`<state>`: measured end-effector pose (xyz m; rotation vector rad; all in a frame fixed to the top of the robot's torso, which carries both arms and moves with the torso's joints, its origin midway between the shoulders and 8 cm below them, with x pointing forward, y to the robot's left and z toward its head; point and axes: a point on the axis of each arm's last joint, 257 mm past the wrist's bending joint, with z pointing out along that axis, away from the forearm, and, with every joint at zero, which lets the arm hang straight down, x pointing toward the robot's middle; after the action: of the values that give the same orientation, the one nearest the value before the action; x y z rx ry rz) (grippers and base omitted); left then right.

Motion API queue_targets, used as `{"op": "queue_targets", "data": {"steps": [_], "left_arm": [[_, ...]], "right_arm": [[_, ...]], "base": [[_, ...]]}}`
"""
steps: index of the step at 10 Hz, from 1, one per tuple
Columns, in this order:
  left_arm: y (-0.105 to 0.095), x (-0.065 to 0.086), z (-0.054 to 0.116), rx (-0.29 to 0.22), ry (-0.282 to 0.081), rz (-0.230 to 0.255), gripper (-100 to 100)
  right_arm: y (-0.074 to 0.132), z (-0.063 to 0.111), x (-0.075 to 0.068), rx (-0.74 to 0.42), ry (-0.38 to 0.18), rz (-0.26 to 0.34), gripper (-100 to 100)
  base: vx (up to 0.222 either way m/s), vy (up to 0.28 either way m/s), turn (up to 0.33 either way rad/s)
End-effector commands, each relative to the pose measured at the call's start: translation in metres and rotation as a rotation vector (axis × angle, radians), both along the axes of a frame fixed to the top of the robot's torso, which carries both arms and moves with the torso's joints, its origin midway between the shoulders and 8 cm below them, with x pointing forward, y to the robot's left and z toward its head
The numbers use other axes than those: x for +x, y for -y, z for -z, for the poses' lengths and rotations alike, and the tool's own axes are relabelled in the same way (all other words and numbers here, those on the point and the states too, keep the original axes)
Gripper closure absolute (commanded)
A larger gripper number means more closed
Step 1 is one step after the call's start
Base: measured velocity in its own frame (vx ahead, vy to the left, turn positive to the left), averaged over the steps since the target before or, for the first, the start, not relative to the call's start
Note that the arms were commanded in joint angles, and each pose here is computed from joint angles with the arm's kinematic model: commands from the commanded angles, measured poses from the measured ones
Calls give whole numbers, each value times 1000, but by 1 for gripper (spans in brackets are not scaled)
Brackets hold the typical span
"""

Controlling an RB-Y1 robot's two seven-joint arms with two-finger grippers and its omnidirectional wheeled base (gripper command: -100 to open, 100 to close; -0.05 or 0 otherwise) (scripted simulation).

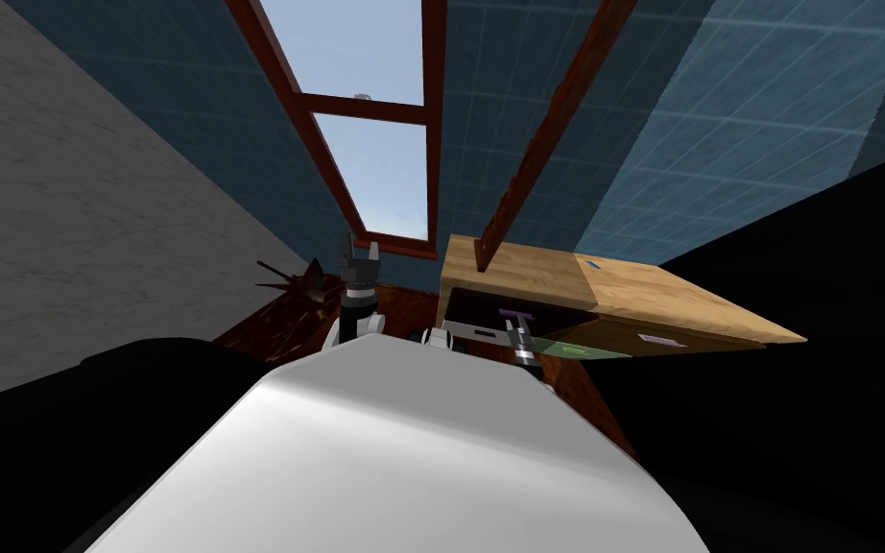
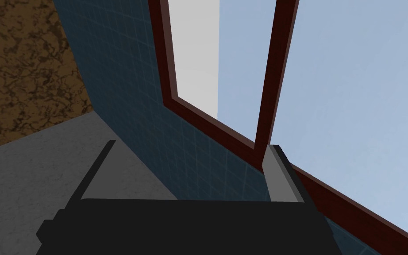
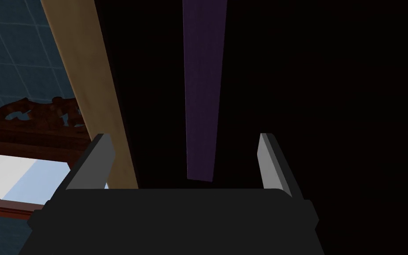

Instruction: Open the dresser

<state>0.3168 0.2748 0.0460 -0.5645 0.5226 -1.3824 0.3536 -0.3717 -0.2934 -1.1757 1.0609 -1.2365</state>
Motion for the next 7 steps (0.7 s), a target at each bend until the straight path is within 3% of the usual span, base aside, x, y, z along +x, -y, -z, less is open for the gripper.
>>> {"op": "queue_targets", "data": {"steps": [1,4,7], "left_arm": [[0,0,0,0,0,0,0],[0,0,0,0,0,0,0],[0,0,0,0,0,0,0]], "right_arm": [[-14,19,-5,-16,-18,34,-100],[-33,32,-7,23,-23,64,-100],[-21,23,1,14,-23,64,-100]], "base": [[10,47,53],[2,27,31],[40,18,12]]}}
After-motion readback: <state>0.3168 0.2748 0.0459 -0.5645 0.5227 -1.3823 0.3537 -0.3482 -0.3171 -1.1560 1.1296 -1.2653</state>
